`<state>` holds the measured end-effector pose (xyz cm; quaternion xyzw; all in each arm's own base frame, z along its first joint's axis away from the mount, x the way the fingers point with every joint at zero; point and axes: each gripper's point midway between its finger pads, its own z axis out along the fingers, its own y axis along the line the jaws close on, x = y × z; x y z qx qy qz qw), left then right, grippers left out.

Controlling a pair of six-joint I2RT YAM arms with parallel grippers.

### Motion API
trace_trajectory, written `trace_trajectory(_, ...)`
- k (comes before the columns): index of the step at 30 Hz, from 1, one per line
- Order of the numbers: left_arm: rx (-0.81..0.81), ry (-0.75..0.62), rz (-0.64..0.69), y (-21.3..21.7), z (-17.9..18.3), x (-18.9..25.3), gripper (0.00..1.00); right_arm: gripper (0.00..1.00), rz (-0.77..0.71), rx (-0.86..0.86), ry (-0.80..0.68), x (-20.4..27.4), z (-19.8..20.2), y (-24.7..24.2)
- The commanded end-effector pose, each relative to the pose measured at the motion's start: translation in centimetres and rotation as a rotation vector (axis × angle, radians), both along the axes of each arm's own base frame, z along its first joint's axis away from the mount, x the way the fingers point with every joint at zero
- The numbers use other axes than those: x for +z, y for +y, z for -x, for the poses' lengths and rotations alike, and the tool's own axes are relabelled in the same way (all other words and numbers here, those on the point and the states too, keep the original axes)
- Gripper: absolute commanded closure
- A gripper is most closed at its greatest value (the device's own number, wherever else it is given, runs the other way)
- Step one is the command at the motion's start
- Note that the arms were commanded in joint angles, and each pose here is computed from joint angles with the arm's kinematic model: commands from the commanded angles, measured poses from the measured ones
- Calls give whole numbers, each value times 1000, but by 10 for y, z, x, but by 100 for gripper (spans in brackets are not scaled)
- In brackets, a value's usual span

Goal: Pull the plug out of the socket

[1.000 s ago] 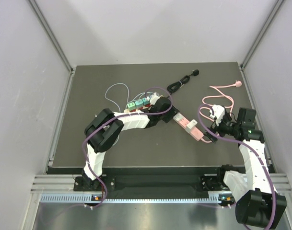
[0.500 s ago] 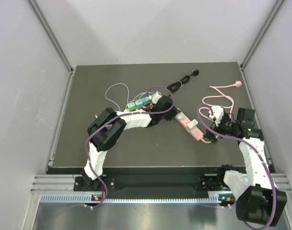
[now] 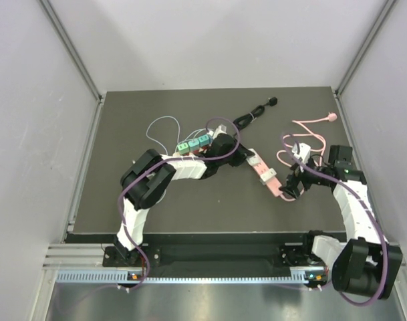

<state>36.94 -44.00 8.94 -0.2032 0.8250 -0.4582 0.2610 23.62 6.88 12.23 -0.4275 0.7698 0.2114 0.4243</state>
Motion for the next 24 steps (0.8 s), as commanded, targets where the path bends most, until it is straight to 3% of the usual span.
trace_trajectory(1,-127,-183,158,-8,4,61,100,1,-132,29,1,33,-11,14)
trace_trajectory(5,-210,-307,199,0,3,83,100,0,-213,54,60,47,-13,23)
trace_trajectory(12,-388,-439,159,3,11,97,100,0,-363,49,195,66,-37,33)
trace_trajectory(20,-478,-612,182,6,27,127,100,0,-360,-47,399,22,-71,43)
trace_trajectory(24,-482,-637,193,7,30,134,100,0,-344,-74,374,13,-84,49)
